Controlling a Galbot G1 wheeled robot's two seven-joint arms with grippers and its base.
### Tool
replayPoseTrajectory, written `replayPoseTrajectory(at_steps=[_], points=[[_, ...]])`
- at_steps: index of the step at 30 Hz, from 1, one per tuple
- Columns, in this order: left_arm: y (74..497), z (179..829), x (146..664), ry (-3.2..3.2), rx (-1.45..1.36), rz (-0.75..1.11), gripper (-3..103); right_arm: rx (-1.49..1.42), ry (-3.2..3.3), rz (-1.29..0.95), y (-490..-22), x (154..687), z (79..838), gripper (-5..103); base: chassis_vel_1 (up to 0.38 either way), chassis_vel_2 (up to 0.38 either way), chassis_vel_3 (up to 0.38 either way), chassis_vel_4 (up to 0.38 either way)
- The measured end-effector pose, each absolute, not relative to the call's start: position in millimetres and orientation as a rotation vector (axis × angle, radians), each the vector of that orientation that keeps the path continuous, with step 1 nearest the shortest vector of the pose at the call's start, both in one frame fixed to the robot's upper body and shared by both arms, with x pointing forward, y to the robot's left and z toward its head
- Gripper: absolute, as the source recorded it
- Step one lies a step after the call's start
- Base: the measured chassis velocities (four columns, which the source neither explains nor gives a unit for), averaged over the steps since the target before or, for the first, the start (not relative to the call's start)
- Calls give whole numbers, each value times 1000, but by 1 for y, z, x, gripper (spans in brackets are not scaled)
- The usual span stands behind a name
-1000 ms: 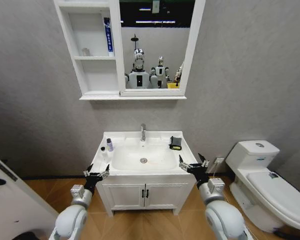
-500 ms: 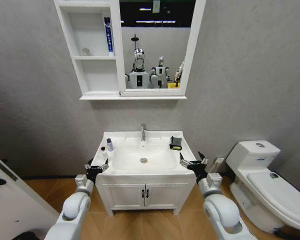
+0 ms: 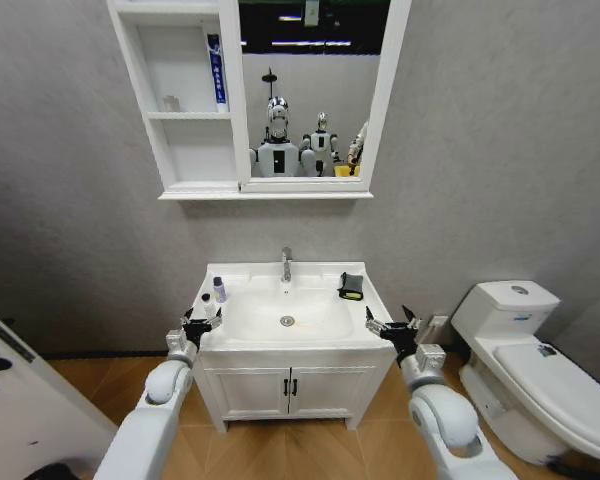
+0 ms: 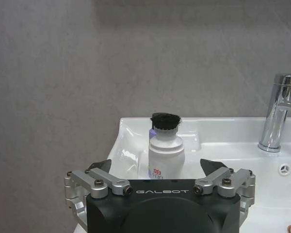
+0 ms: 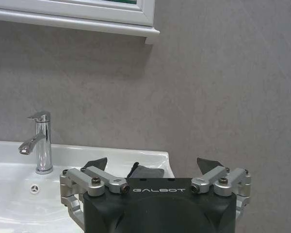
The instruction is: Move facial cleanser and shampoo from washbasin to cabinet, then wipe washbasin with towel.
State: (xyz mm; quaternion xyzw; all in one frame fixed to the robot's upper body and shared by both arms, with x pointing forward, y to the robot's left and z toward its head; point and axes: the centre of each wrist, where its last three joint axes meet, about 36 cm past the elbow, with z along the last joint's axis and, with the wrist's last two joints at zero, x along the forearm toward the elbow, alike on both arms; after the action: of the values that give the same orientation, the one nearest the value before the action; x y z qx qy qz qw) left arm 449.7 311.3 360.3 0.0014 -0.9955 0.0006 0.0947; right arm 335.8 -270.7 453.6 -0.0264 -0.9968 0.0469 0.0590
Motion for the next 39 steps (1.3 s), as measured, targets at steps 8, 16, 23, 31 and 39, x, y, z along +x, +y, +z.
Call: replayPoseTrajectory(at_steps=[8,16,23,31,39], points=[[308,355,455,-2942,-3,14,85,-85,-3016,136,-271,338,451,100,0,0,0,0],[301,353,460,-2939,-20,28,58,-96,-3018,137,-274,341,450,100,0,0,0,0],[304,357,457,-2946,-20,13,35,-106,-3018,132,-274,342,449,100,0,0,0,0],[305,411,442,-3012,-9,8,35,-98,-3018,128,-271,345,446,100,0,0,0,0],[313,529,430,-3053,6,6,35,-78,-3008,128,-266,347,440,100,0,0,0,0]])
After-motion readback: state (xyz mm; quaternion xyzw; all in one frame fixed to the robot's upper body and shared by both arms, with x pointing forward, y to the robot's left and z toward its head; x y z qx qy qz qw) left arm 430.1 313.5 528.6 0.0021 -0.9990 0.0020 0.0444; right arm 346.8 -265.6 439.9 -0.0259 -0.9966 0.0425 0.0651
